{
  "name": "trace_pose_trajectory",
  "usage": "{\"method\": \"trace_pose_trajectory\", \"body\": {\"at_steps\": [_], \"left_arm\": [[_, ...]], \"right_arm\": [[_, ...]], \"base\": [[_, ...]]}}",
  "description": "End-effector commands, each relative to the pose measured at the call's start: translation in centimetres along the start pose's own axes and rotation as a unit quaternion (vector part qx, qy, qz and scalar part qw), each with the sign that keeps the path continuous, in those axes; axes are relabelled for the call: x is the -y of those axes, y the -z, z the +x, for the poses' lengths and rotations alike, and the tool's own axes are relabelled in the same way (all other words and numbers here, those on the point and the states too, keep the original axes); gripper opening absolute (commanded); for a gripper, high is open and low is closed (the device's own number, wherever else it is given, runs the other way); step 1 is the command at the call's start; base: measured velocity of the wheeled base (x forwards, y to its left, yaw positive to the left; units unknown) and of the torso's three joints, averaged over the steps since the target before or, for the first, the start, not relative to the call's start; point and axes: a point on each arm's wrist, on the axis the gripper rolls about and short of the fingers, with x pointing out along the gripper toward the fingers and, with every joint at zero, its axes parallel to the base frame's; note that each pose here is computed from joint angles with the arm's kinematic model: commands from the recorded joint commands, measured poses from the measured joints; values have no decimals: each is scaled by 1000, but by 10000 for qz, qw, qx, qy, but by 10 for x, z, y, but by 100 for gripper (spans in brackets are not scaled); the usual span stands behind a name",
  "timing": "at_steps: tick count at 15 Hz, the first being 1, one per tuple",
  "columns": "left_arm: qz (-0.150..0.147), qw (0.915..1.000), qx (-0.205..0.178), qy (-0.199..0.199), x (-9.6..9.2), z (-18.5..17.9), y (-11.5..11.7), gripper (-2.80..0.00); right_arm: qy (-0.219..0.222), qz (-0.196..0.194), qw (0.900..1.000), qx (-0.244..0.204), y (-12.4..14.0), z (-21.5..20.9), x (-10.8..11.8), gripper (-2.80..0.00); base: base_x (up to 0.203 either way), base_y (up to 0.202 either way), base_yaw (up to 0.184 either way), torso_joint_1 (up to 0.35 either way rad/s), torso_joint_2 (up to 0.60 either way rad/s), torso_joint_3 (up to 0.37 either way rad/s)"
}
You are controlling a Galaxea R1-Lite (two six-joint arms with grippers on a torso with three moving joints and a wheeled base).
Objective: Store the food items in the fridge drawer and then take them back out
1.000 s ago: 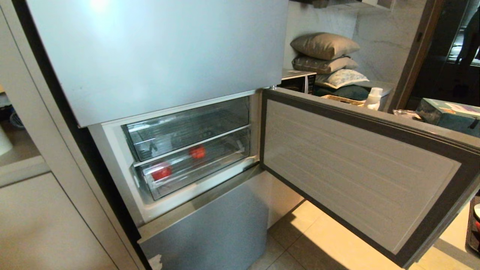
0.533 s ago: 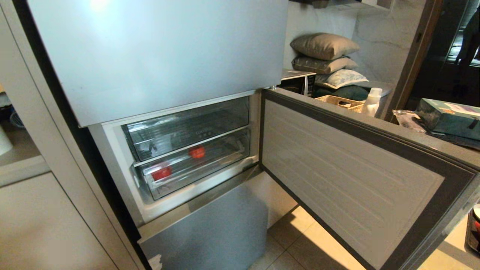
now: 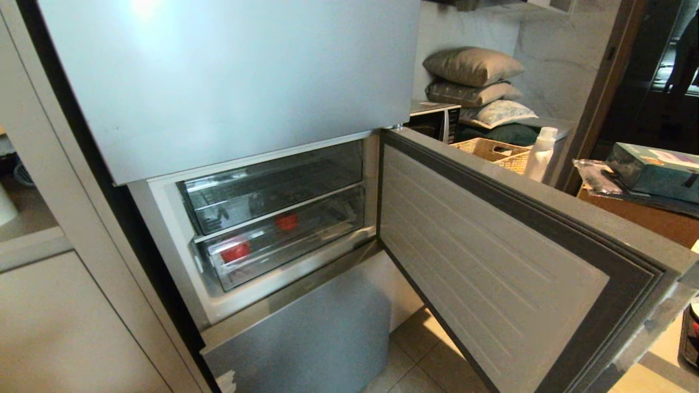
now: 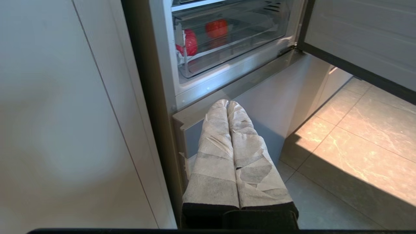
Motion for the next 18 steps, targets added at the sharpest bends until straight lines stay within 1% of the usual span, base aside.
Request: {"method": "trace_pose_trajectory", "body": {"at_steps": [1,3,5,6,10,13,15,18], "left_arm": [[0,10000,-2,-8,0,0,0,-280],[0,10000,-2,0,0,0,0,-280],[0,10000,-2,-2,0,0,0,-280],[0,10000,-2,0,0,0,0,-280],[0,10000,-2,-8,0,0,0,-280],[0,10000,-2,-4,0,0,0,-280],[0,10000,-2,0,0,0,0,-280],[0,10000,-2,-8,0,0,0,-280]], "right_arm": [[-164,-257,9978,-589,46,13,-5,-280],[-328,-599,9946,-786,73,14,-22,-280],[-580,-918,9892,-984,101,15,-46,-280],[-685,-1033,9871,-1015,112,14,-58,-280],[-1224,-1322,9750,-1297,174,3,-121,-280],[-1541,-1456,9665,-1448,220,-8,-163,-280],[-1940,-1514,9557,-1614,262,-14,-201,-280],[-2635,-1462,9350,-1872,316,-21,-252,-280]], "base": [[0,0,0,0,0,0],[0,0,0,0,0,0],[0,0,0,0,0,0],[0,0,0,0,0,0],[0,0,0,0,0,0],[0,0,0,0,0,0],[0,0,0,0,0,0],[0,0,0,0,0,0]]}}
